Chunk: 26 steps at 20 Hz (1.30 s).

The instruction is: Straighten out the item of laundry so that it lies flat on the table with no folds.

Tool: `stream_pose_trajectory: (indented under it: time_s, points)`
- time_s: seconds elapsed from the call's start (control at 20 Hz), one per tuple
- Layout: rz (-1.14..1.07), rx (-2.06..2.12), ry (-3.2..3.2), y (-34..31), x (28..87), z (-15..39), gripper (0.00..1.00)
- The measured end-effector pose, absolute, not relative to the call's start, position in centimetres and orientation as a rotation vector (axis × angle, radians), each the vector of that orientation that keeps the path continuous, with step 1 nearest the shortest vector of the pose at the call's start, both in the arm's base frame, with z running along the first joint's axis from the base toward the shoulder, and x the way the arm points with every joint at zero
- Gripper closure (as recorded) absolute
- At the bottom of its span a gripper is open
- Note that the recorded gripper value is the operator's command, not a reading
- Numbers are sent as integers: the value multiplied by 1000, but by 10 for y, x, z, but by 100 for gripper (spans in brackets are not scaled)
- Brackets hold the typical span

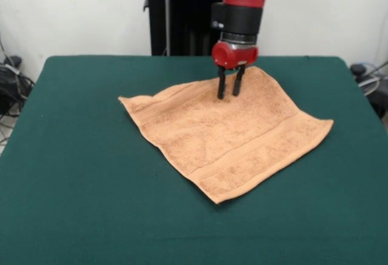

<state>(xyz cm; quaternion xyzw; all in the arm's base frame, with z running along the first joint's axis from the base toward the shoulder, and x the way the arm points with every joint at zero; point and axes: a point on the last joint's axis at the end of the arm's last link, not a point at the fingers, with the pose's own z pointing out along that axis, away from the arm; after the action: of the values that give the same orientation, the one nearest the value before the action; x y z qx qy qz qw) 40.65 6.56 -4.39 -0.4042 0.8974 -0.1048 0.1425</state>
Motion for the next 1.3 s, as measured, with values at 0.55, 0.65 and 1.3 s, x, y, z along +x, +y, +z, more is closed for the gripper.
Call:
stream_pose_trajectory:
  time_s: [0.55, 0.65, 1.3]
  points:
    - [-338, -1161, 2503, 64, 402, -51, 0]
    - [-340, -1161, 2496, 64, 401, -51, 0]
    - [-346, -1140, 2735, 52, 413, -17, 0]
